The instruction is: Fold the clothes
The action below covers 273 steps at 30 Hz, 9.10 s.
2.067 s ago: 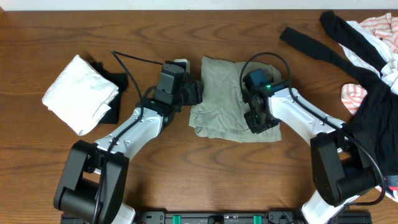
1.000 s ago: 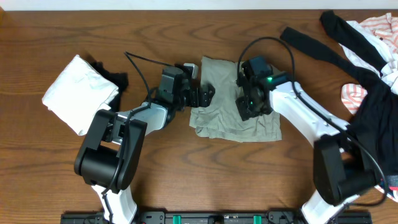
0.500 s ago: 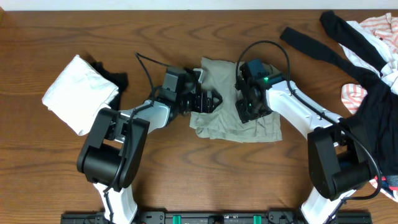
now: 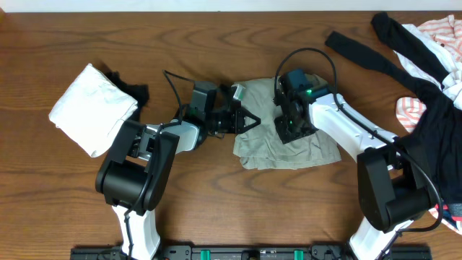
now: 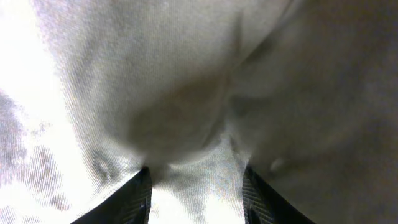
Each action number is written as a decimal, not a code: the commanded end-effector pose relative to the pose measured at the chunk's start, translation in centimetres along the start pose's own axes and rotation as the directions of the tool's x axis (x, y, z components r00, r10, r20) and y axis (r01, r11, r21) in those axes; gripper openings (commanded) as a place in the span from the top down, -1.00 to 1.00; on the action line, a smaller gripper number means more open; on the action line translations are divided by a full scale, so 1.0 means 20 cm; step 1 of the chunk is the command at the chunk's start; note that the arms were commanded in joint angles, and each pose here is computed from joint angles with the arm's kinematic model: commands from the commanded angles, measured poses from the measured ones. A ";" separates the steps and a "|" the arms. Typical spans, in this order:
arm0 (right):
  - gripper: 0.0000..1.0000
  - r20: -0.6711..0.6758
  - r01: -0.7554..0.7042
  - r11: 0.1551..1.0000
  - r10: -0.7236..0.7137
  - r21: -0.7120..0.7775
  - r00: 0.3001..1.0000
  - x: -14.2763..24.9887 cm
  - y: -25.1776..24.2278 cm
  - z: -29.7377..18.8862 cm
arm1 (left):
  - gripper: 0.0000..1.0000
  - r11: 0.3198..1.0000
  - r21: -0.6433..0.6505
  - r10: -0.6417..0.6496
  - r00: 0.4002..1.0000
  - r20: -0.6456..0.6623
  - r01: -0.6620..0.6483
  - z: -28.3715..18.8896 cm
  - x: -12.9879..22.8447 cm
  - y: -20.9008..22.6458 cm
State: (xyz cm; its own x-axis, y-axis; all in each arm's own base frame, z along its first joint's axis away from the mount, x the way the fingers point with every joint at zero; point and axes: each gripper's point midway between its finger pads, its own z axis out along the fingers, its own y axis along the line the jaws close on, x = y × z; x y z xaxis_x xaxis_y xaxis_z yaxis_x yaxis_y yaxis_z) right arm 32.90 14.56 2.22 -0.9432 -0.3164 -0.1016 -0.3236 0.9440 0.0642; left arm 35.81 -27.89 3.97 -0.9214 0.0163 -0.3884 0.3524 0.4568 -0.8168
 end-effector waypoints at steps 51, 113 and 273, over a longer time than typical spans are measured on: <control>-0.05 0.361 -0.083 0.996 0.082 -0.014 0.929 -0.06 -0.14 -0.71 | 0.88 0.682 -0.718 0.120 0.949 0.292 0.135 -1.63 -0.63 -0.15; -0.07 0.337 -0.076 0.997 0.074 -0.006 0.939 -0.03 -0.14 -0.70 | 0.85 0.281 -0.742 -0.085 0.786 0.613 0.609 -2.49 -0.28 0.37; -0.99 0.981 -0.279 0.957 -0.031 0.085 0.192 0.54 -0.47 -0.74 | -0.96 0.647 -0.761 0.289 0.939 0.187 -0.048 -1.51 0.41 -0.38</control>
State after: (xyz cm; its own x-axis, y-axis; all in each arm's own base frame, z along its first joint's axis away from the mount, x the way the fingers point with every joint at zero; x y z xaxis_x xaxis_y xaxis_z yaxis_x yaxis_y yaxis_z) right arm 24.63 0.75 15.48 -0.0948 0.0127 -0.9954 -0.0371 0.9992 0.0163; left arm 20.78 -4.18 19.98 -0.7306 -0.0273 -0.6823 0.1390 0.9723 -0.1878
